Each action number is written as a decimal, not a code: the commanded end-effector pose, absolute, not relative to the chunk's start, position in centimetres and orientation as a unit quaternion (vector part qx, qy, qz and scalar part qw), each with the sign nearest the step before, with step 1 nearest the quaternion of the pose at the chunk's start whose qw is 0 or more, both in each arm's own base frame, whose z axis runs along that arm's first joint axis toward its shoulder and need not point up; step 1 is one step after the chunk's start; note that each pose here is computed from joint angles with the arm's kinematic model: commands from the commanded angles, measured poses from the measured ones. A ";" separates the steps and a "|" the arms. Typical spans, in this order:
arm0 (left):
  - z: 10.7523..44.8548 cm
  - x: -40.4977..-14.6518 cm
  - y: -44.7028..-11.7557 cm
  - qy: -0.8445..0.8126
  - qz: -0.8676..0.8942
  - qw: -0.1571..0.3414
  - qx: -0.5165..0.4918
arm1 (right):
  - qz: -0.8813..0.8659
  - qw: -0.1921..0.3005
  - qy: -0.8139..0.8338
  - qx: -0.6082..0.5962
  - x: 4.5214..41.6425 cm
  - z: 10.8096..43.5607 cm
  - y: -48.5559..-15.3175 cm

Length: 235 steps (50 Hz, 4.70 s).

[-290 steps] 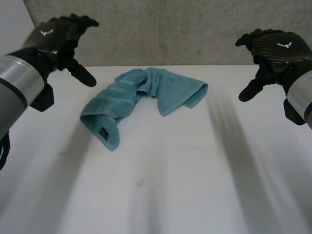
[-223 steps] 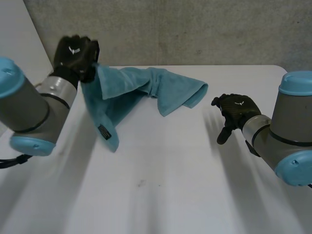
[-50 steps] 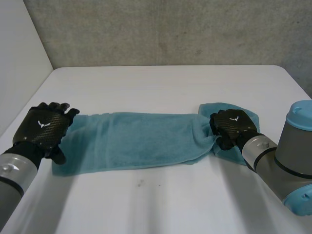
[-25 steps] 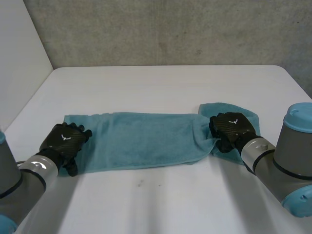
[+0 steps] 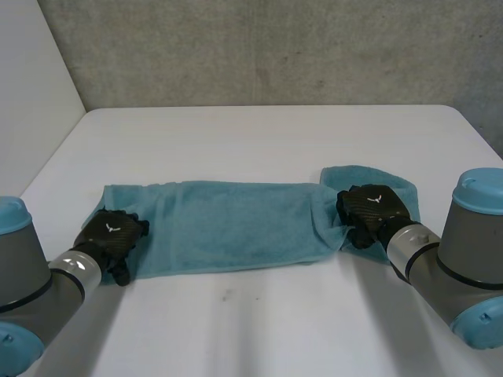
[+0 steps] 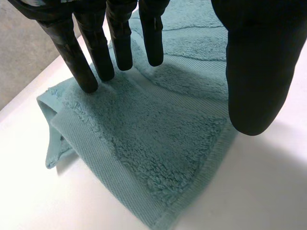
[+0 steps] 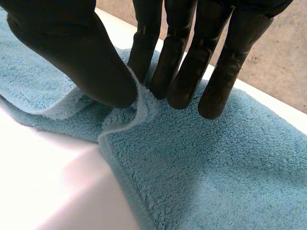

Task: Fold the laundry

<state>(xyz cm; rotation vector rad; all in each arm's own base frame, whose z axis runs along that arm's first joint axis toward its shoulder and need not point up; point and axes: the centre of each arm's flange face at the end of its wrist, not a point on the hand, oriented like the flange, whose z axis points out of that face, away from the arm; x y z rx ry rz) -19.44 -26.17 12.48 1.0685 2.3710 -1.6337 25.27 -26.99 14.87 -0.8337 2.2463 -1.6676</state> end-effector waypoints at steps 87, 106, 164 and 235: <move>11.5 -18.5 -28.5 0.771 -0.544 0.049 0.329 | -0.562 0.109 0.767 -0.290 25.3 14.4 -26.9; 11.3 -18.6 -28.9 0.762 -0.556 0.051 0.328 | -0.562 0.109 0.766 -0.291 25.4 14.4 -26.9; 18.5 -15.4 -29.1 0.720 -0.639 0.092 0.255 | -0.523 0.113 0.826 -0.177 15.7 17.4 -29.4; 17.6 -15.4 -29.1 0.729 -0.629 0.086 0.257 | -0.531 0.050 0.804 -0.262 15.4 12.5 -31.1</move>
